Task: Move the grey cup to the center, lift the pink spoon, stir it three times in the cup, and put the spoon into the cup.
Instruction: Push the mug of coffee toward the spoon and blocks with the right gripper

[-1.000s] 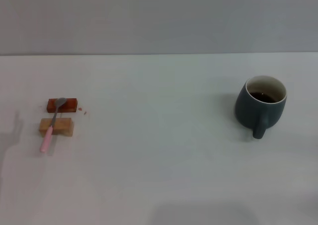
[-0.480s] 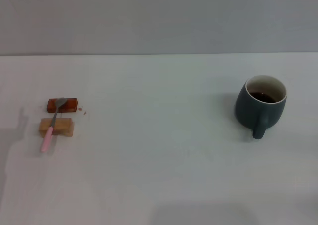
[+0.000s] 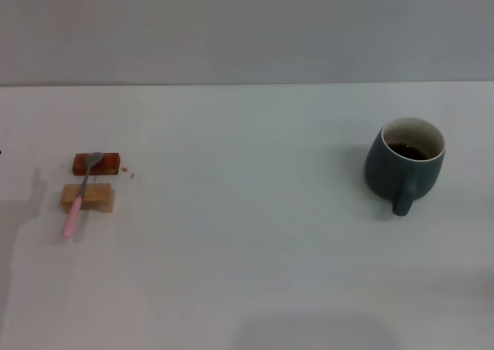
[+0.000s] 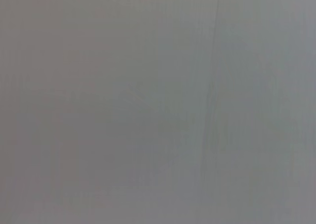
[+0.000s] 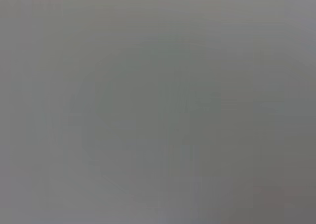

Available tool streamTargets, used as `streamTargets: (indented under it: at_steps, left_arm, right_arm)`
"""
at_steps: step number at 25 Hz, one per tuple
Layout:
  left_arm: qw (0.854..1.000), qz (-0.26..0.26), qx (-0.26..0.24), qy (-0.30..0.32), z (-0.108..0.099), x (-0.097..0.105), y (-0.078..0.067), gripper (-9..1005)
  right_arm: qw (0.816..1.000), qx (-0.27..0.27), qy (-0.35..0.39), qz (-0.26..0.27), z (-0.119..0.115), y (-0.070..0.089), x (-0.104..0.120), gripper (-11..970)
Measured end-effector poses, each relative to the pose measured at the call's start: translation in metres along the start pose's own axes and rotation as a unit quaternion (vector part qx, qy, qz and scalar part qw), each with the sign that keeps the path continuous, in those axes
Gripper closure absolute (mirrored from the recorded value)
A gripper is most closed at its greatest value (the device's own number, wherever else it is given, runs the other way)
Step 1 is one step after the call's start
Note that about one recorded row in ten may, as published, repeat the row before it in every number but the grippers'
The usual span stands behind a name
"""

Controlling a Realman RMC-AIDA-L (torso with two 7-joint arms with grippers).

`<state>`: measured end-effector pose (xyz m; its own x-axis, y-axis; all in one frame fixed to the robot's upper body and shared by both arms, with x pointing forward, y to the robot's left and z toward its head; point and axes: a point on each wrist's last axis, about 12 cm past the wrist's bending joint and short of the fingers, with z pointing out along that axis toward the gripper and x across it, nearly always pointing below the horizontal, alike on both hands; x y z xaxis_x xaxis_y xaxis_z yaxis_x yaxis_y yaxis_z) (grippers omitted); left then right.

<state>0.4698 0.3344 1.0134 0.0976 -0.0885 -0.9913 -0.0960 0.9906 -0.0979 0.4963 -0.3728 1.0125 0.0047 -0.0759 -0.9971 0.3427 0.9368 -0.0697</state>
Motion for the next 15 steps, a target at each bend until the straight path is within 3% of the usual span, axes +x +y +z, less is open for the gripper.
streamTargets:
  at_steps: [9,15]
  left_arm:
    - [1.0,-0.001,0.003,-0.002,0.001,-0.001,-0.002,202]
    - [1.0,-0.002,0.011,-0.003,0.002,-0.001,-0.005,202]
  right_arm:
    - [0.997,-0.045,0.062,-0.013,0.035,0.031,-0.001,959]
    - [0.994,-0.085,0.067,-0.019,0.037,0.049,-0.002,960]
